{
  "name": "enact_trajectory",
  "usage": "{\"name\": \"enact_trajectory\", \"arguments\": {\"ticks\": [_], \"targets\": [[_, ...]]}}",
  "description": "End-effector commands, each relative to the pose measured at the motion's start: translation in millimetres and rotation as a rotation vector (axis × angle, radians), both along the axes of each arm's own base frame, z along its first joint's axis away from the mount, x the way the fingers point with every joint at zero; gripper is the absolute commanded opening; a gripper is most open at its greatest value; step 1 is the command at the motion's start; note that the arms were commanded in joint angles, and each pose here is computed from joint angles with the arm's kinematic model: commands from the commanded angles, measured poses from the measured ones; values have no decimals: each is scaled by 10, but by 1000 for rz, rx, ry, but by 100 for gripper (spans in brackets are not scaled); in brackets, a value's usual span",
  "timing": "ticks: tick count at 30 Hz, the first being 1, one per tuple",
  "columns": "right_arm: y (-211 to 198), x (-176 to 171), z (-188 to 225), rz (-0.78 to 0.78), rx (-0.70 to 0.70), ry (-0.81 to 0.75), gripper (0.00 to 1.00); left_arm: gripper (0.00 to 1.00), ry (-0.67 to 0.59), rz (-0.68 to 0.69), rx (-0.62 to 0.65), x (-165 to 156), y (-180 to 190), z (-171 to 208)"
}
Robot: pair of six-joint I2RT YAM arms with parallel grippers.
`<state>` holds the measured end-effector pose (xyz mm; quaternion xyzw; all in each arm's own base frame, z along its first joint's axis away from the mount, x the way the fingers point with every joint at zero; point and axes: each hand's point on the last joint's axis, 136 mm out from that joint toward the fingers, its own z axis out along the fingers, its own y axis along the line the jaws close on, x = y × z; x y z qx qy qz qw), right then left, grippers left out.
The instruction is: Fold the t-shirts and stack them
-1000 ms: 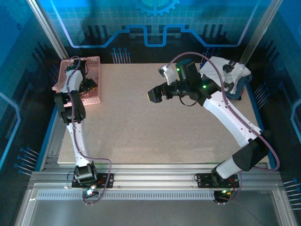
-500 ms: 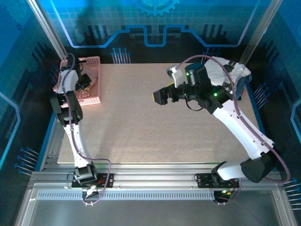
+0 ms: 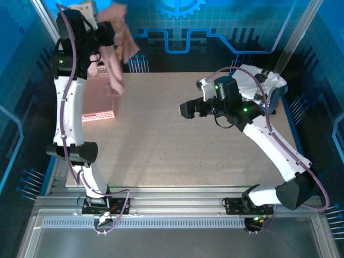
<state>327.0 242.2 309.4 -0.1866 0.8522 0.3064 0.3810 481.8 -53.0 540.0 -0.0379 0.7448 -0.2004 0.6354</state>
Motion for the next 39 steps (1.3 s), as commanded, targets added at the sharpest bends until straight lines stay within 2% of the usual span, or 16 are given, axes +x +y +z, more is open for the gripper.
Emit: {"name": "enact_trajectory", "arguments": {"ticks": [1, 5, 8, 12, 15, 16, 17, 19, 20, 21, 23, 25, 29, 33, 36, 39], "targets": [[-209, 170, 70, -104, 22, -23, 100, 0, -90, -198, -98, -193, -512, 353], [-457, 235, 113, -192, 26, -44, 100, 0, -103, -354, -193, -295, -1008, 463], [-656, 235, 78, -251, 29, -44, 100, 0, -21, -401, -235, -222, -1259, 229], [-864, 213, -106, -306, 22, -7, 100, 0, 177, -429, -296, 17, -1570, -491], [-964, 221, -353, -337, -7, 37, 100, 0, 357, -414, -368, 206, -1732, -1294], [-970, 229, -449, -338, -16, 57, 100, 0, 440, -383, -396, 276, -1738, -1720], [-977, 238, -551, -342, -27, 79, 100, 14, 514, -338, -416, 332, -1698, -2114], [-972, 261, -783, -349, -48, 136, 100, 69, 647, -252, -482, 442, -1532, -2911], [-957, 268, -880, -344, -53, 160, 100, 92, 705, -198, -510, 472, -1411, -3214], [-946, 274, -1004, -345, -65, 194, 100, 99, 761, -147, -527, 484, -1268, -3476], [-921, 267, -1173, -343, -95, 249, 100, 99, 816, -55, -503, 425, -994, -3710], [-869, 241, -1292, -327, -139, 279, 100, 99, 813, -12, -458, 317, -788, -3652], [-760, 204, -1466, -299, -179, 315, 100, 99, 846, -19, -399, 48, -682, -3605], [-697, 304, -1625, -311, -167, 349, 100, 99, 940, 11, -362, -256, -578, -3936], [-630, 447, -1712, -304, -159, 352, 100, 99, 969, 61, -414, -323, -390, -4136], [-591, 628, -1814, -315, -157, 378, 99, 99, 971, 88, -403, -281, -242, -4257]]}}
